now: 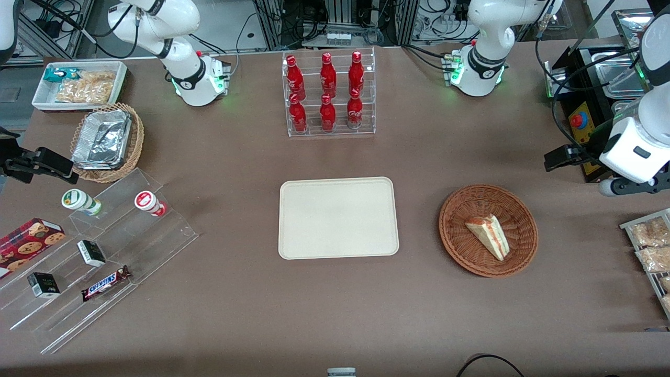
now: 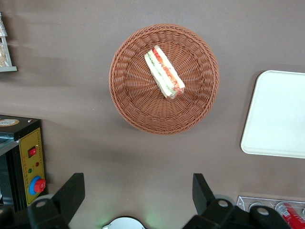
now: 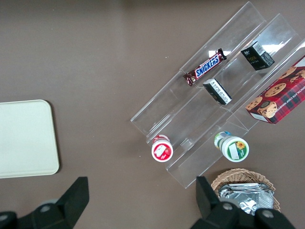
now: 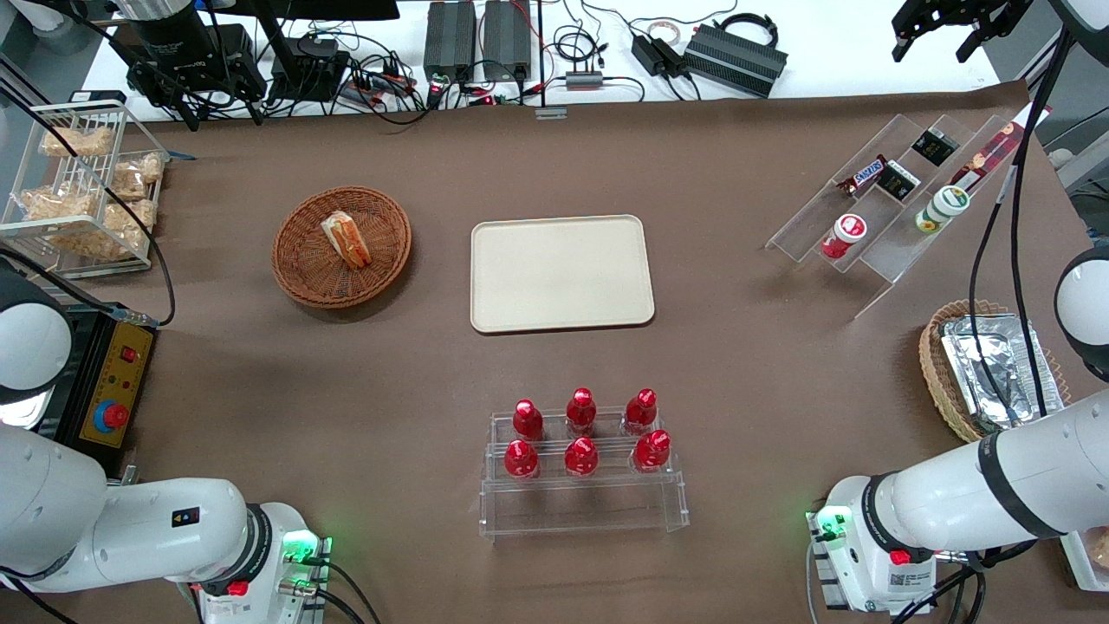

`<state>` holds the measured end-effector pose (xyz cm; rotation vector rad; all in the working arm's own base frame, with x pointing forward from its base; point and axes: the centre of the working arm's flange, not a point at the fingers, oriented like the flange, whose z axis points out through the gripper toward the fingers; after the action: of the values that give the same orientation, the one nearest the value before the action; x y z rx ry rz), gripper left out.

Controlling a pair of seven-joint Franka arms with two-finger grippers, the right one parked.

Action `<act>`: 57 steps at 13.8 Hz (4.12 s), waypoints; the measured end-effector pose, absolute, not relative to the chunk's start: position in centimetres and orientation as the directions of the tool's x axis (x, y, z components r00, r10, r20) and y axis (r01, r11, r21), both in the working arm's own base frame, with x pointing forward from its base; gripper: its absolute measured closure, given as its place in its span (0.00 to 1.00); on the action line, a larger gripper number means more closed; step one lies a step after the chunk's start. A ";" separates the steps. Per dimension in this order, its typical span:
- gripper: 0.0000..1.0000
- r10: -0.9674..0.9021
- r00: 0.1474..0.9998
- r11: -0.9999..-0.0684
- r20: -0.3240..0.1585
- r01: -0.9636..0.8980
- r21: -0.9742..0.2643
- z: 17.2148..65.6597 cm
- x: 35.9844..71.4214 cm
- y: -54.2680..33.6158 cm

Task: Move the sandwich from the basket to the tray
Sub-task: 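Move the left gripper down toward the sandwich in the wicker basket, then close the left gripper on the wrapped sandwich wedge, then lift the sandwich and carry it with the left gripper over the cream tray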

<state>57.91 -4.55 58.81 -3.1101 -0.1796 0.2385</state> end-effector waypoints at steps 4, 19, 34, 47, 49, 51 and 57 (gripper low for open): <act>0.00 0.116 0.981 -0.993 -0.158 0.113 -0.026 58.4 58.1 -4.5; 0.00 0.618 0.739 -0.782 -0.269 0.611 -0.120 27.0 65.8 -4.1; 0.71 0.641 0.733 -0.765 -0.227 0.636 -0.104 27.1 66.5 -8.7; 0.85 0.152 0.981 -0.988 -0.121 0.154 0.006 32.3 56.2 -44.3; 0.84 0.131 0.985 -0.990 -0.108 0.136 0.038 30.6 56.1 -46.5; 0.80 0.121 0.987 -0.990 -0.107 0.127 0.055 28.9 56.1 -47.9; 0.34 0.101 0.991 -0.992 -0.086 0.107 0.064 28.3 56.1 -49.2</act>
<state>56.12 -49.16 28.32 -3.2033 -0.1676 0.1332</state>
